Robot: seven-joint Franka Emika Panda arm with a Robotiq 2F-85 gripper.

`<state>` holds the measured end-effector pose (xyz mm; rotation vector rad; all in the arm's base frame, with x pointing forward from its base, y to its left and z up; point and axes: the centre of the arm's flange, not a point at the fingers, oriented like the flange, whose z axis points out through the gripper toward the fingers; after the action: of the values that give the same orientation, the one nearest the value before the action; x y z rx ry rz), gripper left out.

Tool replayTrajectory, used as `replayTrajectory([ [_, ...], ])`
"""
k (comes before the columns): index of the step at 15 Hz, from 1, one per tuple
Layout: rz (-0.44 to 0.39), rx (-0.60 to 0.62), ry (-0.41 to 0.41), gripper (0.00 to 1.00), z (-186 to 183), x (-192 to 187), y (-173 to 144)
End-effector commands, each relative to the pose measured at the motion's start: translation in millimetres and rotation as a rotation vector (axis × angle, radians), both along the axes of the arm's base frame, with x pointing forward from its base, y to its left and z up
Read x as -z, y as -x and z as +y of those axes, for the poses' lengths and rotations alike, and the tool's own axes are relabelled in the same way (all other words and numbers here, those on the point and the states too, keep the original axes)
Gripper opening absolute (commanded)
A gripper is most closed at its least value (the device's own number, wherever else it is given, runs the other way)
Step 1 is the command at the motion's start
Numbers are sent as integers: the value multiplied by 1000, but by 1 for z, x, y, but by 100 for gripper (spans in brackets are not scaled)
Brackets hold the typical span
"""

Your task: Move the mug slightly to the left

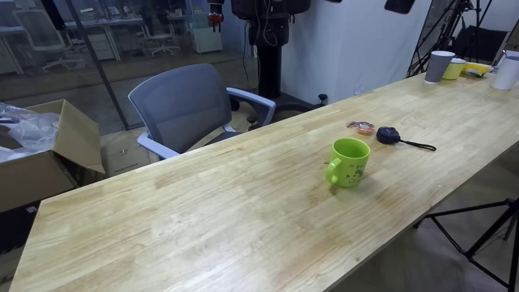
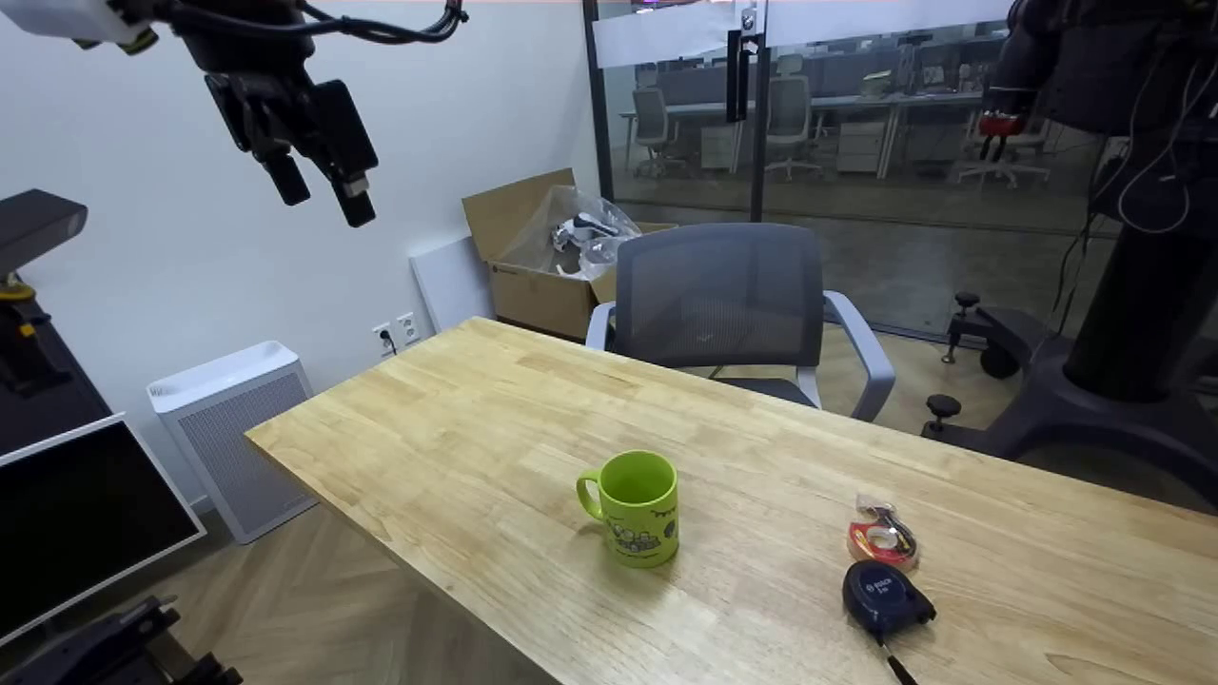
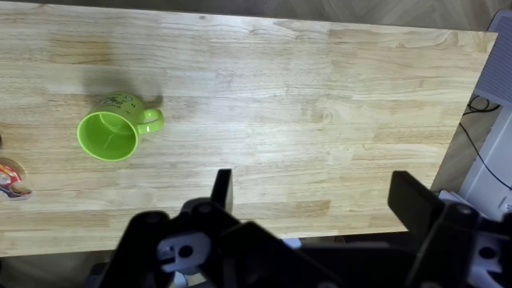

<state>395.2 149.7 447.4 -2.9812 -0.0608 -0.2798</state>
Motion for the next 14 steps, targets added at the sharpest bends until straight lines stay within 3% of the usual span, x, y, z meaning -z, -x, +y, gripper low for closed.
replayTrajectory([
  [1, 0, 0, 0, 100, 0, 0, 0],
  [7, 8, -16, -3, 100, -1, 2, -1],
  [14, -4, 40, 3, 100, -35, 1, -12],
])
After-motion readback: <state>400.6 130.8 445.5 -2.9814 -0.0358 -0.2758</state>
